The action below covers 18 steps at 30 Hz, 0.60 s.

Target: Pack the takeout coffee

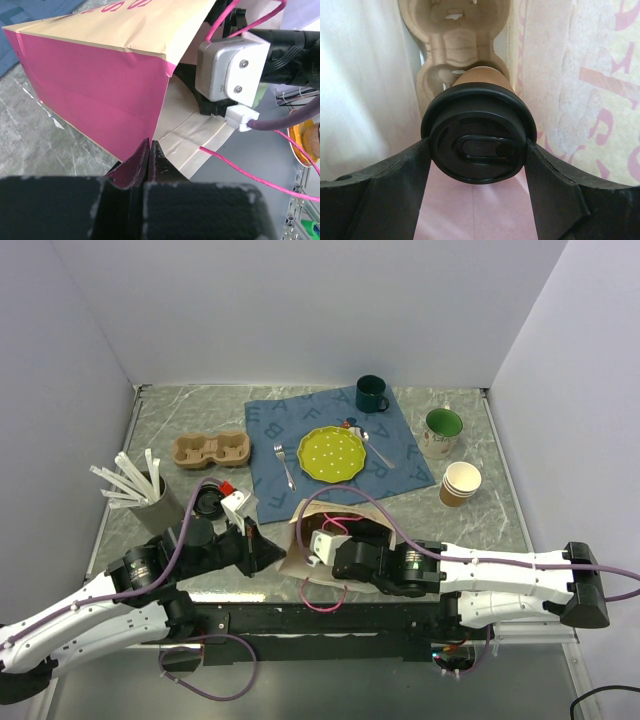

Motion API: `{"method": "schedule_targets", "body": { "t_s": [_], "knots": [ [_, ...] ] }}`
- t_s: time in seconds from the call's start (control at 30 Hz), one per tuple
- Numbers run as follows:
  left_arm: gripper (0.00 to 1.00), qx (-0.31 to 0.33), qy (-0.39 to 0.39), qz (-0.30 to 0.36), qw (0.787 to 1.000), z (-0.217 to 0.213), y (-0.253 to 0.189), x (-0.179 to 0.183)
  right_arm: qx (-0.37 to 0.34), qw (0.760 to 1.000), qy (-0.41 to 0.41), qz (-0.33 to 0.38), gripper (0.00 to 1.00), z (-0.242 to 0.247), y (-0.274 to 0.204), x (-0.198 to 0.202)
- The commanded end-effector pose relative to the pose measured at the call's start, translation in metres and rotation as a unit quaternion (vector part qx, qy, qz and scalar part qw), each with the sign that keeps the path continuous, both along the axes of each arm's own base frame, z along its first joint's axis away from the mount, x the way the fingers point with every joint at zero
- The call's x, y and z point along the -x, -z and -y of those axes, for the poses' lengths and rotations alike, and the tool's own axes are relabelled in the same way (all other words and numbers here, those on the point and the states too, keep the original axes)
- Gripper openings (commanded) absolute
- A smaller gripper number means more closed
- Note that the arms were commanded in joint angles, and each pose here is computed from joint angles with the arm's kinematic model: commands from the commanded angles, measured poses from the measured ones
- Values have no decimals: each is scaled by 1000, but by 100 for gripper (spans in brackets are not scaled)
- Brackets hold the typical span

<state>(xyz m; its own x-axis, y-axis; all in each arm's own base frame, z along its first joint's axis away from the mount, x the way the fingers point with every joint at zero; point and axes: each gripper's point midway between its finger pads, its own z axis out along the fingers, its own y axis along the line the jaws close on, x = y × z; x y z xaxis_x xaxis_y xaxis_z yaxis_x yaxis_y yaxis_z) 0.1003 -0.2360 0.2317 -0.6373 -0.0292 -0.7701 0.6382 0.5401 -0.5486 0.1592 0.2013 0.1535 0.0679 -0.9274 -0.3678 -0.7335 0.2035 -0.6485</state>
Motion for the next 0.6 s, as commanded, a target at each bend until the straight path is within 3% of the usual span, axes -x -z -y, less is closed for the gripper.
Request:
{"method": "schedule_targets", "body": {
  "t_s": [0.0, 0.37, 0.57],
  "knots": [
    [1, 29, 6, 13, 999, 4, -12, 1, -3, 1000, 4, -8, 30, -2, 8, 1],
    [1, 34, 23, 15, 999, 5, -12, 7, 3, 1000, 27, -5, 29, 0, 17, -3],
    [1, 31, 21, 16, 999, 5, -12, 7, -14, 999, 30, 10, 29, -8, -3, -9]
  ]
}}
